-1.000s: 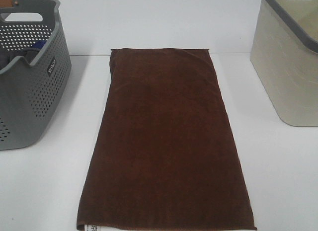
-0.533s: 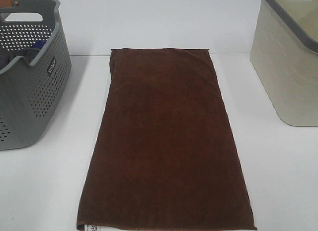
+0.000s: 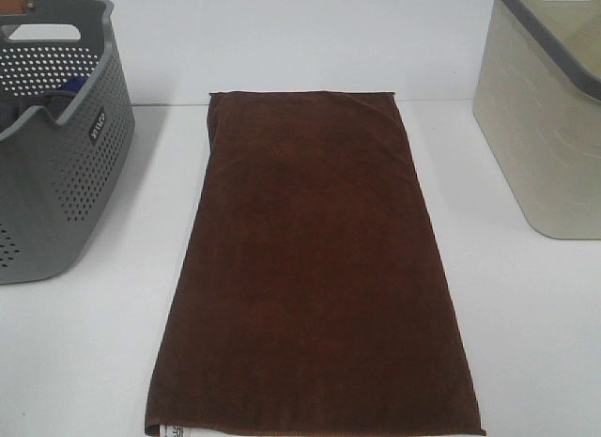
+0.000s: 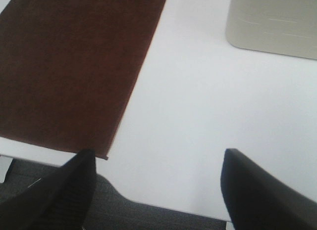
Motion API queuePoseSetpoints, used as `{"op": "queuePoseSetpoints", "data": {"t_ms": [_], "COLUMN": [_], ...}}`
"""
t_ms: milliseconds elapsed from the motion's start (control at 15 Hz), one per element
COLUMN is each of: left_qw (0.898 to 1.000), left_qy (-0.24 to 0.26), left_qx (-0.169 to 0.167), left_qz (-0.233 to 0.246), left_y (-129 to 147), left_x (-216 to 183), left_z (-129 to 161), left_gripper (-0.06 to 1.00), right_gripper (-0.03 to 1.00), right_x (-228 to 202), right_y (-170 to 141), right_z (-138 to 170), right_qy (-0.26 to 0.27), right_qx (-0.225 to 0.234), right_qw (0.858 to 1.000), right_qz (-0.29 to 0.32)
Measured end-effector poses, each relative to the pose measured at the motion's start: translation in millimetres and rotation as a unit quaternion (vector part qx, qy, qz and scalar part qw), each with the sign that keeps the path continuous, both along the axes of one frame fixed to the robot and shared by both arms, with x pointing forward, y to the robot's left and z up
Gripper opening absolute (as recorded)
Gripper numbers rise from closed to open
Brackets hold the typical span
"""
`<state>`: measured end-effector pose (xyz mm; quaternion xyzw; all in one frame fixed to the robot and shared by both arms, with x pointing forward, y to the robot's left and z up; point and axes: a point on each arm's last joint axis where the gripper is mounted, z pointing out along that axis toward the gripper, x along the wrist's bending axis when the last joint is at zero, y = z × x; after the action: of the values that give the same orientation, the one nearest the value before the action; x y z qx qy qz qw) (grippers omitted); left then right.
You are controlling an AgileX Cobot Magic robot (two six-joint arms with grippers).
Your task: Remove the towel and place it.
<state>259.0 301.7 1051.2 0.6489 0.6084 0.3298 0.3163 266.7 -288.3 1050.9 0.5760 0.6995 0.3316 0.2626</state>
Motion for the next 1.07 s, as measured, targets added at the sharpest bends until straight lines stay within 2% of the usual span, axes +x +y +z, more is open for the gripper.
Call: {"op": "queuePoseSetpoints", "data": {"t_ms": [133,267,400,667,1067], "left_qw": [0.999,0.997,0.997,0.997,0.997], "left_qy": [-0.041,-0.076,-0.08,-0.08,-0.08], "left_qx": [-0.001,-0.002,-0.002,-0.002,-0.002], "left_qz": [0.006,0.006,0.006,0.006,0.006], "left_y": [0.4,0.4,0.4,0.4,0.4], "left_x": [-12.8,-23.6,-24.8,-24.8,-24.8], "left_z": [1.1,1.3,1.2,1.2,1.2], "left_gripper": [0.79,0.79,0.79,0.79,0.79], "right_gripper": [0.68,0.68,0.68,0.68,0.68], "right_x": [-2.6,-12.4,-22.7,-33.3,-34.5], "right_y": [-2.7,-3.5,-3.2,-2.9,-2.9], "right_z": [0.1,1.4,2.1,2.1,2.0], "right_qy": [-0.011,-0.044,-0.077,-0.111,-0.115], "right_qx": [0.001,0.002,0.003,0.004,0.004], "right_qw": [0.999,0.997,0.995,0.991,0.991], "right_qz": [-0.046,-0.068,-0.069,-0.069,-0.068]}}
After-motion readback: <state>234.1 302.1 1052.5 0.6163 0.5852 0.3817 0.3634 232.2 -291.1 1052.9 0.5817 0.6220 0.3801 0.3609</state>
